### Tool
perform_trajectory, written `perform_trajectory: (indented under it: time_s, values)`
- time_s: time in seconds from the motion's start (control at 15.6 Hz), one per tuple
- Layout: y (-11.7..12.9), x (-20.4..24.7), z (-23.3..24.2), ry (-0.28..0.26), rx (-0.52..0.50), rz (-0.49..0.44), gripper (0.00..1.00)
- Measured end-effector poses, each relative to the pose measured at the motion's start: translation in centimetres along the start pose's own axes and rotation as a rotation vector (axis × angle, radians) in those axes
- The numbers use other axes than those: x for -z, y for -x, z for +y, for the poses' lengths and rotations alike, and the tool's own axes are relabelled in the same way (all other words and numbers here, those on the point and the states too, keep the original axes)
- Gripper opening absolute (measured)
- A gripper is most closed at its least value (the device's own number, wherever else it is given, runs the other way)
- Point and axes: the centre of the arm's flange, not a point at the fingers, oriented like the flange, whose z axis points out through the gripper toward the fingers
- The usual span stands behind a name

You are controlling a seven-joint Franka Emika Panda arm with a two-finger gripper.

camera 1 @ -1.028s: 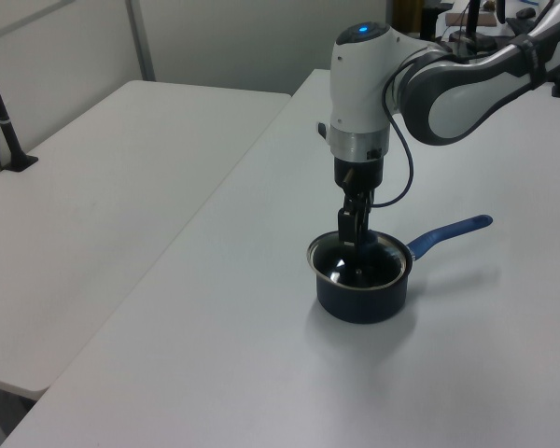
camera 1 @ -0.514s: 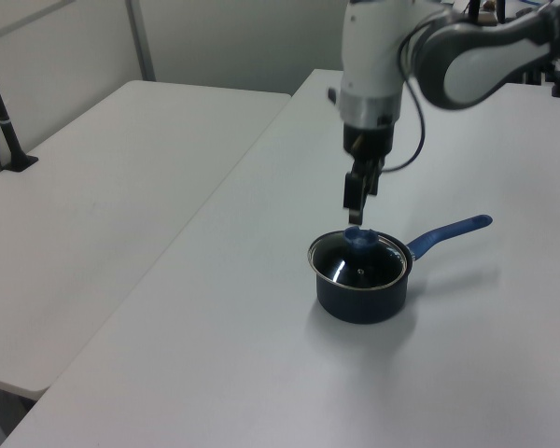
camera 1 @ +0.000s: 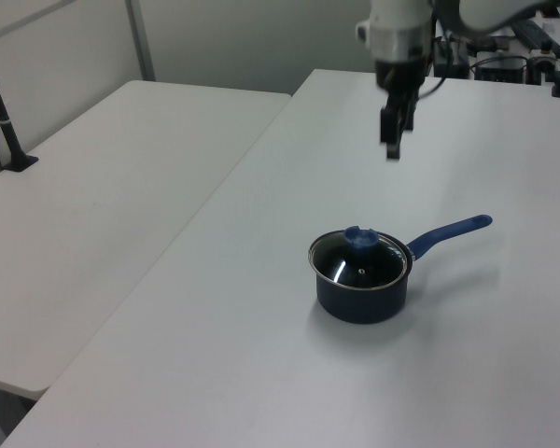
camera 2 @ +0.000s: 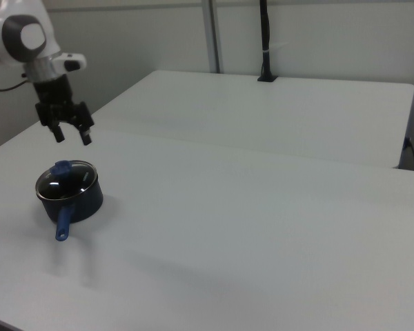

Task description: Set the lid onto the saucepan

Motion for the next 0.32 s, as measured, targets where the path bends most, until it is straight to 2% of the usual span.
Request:
perform_trajectory:
  time_s: [0.19, 0.32]
  values:
    - [0.8, 3.0, 6.4, -0.022, -0.030, 0.015, 1.00]
    - [1.2, 4.1, 8.7, -0.030, -0.060, 0.030, 1.00]
